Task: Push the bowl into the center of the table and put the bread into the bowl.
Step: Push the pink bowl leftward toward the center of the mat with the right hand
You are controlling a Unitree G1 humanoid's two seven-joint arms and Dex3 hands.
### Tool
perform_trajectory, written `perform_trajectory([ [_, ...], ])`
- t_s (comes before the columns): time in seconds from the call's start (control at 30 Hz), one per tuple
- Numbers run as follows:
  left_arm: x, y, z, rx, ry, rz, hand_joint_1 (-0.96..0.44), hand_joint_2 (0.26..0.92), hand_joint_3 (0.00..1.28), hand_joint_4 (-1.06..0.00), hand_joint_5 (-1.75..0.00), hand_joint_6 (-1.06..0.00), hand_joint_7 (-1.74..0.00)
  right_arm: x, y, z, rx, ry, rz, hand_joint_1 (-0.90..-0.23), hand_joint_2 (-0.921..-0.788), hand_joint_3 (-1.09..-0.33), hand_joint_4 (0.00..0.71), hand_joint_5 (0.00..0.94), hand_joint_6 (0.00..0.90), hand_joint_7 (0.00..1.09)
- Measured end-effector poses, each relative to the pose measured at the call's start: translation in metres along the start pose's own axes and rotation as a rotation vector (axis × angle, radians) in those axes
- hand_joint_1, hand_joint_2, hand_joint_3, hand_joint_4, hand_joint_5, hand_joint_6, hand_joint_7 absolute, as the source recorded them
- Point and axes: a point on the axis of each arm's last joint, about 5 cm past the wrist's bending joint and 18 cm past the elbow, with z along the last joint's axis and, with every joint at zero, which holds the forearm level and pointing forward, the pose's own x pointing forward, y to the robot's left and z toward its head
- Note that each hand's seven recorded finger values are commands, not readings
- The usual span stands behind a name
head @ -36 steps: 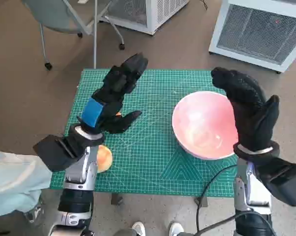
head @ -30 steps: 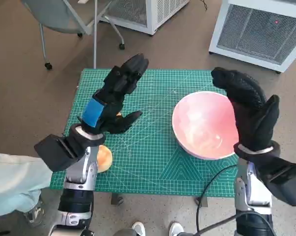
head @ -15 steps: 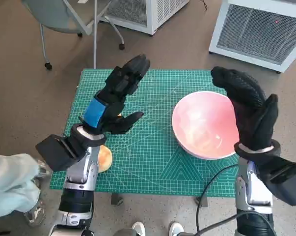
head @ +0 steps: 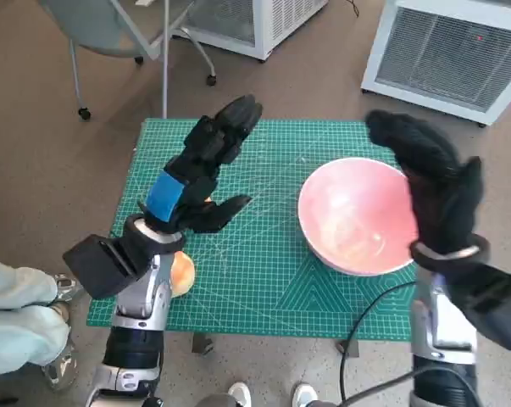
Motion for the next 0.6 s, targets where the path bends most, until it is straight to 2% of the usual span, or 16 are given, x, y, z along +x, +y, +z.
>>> perform_trajectory([
  [0.13, -0.005, 0.001, -0.001, 0.014, -0.007, 0.032, -0.52, 0.921, 0.32, -0.20, -0.01, -0.08, -0.37, -0.0073, -0.013, 0.000, -0.024, -0.003, -0.071, -0.636, -0.921, -0.726, 0.119, 0.001, -0.001, 0.46],
  [0.3, -0.009, 0.002, -0.003, 0.048, -0.034, 0.092, -0.51, 0.921, 0.32, -0.21, -0.01, -0.09, -0.36, -0.0205, -0.027, -0.006, -0.065, -0.005, -0.215, -0.633, -0.921, -0.738, 0.137, 0.009, 0.002, 0.48],
  [0.6, -0.014, -0.003, -0.012, 0.054, -0.040, 0.167, -0.50, 0.921, 0.33, -0.22, -0.01, -0.10, -0.34, -0.0480, -0.037, -0.029, -0.117, 0.054, -0.395, -0.624, -0.921, -0.746, 0.179, 0.024, 0.019, 0.54],
])
